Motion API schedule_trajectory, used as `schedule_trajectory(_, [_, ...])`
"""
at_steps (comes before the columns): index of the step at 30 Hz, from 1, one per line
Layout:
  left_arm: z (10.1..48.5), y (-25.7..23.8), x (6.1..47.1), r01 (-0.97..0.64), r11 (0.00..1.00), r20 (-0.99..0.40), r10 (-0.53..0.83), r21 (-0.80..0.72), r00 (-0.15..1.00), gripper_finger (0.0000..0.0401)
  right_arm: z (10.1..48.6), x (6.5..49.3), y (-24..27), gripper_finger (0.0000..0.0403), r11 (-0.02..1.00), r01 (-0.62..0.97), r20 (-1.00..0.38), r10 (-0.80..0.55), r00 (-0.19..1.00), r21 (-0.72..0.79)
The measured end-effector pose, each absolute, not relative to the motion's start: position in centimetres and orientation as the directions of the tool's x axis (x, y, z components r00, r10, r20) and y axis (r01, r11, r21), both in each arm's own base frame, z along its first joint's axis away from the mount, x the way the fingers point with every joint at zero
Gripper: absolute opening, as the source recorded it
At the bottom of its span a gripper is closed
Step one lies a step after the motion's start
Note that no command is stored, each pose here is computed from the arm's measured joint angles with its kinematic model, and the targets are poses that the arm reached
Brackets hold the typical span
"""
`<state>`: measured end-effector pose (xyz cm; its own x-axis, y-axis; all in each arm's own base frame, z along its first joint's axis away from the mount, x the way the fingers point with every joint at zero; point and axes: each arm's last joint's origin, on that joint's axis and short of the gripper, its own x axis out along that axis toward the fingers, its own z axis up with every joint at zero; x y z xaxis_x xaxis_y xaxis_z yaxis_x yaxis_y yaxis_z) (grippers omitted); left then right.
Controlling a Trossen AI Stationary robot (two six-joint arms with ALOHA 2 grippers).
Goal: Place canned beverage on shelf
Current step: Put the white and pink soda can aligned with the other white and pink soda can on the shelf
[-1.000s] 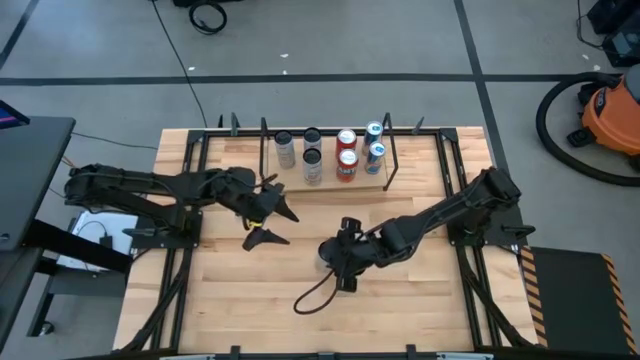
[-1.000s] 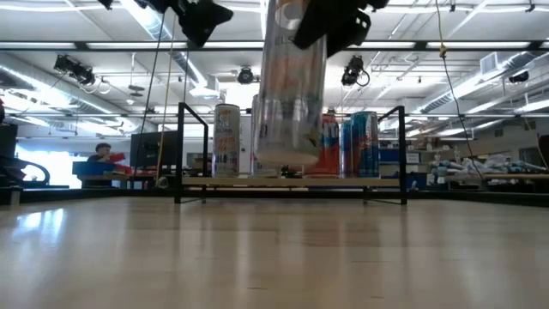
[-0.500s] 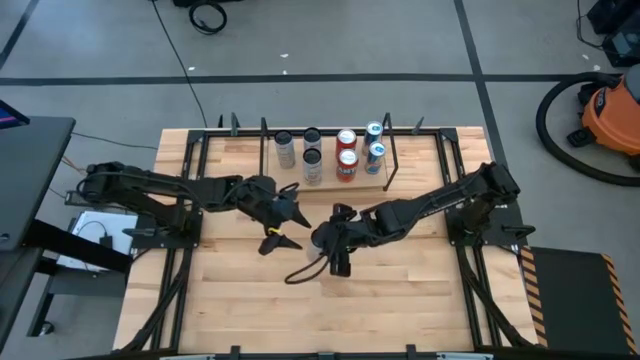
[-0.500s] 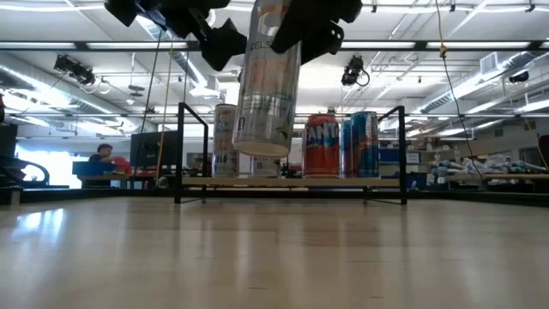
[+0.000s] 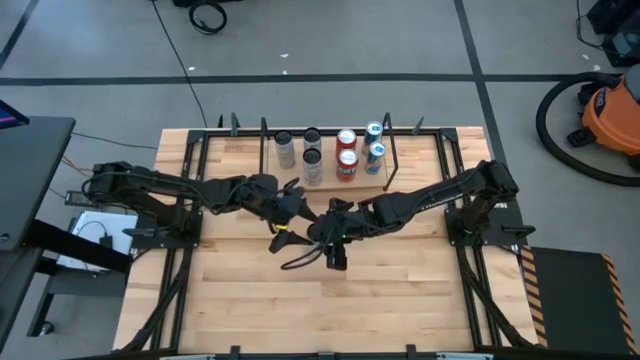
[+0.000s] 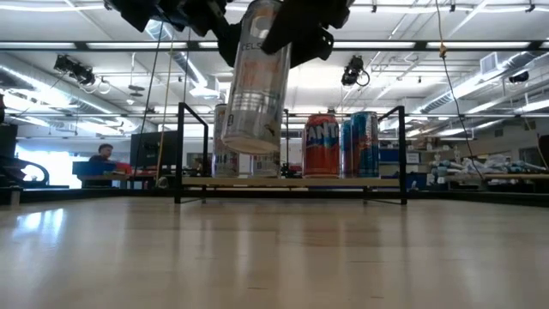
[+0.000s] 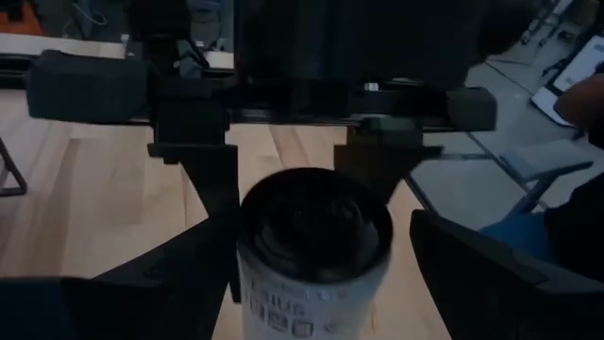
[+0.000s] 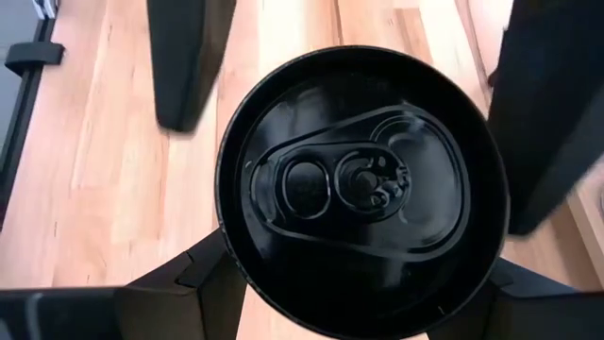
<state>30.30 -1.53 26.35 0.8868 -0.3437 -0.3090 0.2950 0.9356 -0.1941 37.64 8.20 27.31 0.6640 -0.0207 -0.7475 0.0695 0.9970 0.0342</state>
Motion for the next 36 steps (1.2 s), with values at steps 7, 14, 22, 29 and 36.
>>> schedule_trajectory(7, [26.4, -1.4, 31.3, 0.267, 0.933, -0.33, -0.337, -0.241, 0.882, 0.0315, 27.4, 37.9, 7.5, 0.0246, 0.996, 0.072, -0.74, -0.013, 0.672, 0.048])
schedule_trajectory(14, [26.1, -1.4, 31.3, 0.257, 0.932, -0.355, -0.338, -0.256, 0.872, 0.0315, 27.3, 37.9, 7.4, 0.0246, 0.997, 0.069, -0.743, -0.012, 0.669, 0.046])
schedule_trajectory(22, [25.7, -1.4, 31.5, 0.256, 0.931, -0.367, -0.342, -0.261, 0.865, 0.0315, 27.2, 37.9, 7.2, 0.0247, 0.997, 0.06, -0.747, 0.002, 0.665, 0.057])
schedule_trajectory(29, [25.4, -1.6, 31.7, 0.256, 0.928, -0.378, -0.347, -0.271, 0.858, 0.0315, 27.1, 38.0, 7.1, 0.0247, 0.996, 0.071, -0.751, -0.001, 0.66, 0.061])
schedule_trajectory(36, [25.6, -1.7, 31.6, 0.265, 0.908, -0.361, -0.377, -0.324, 0.853, 0.0315, 27.2, 37.9, 7.1, 0.0247, 0.996, 0.061, -0.75, 0.003, 0.661, 0.058])
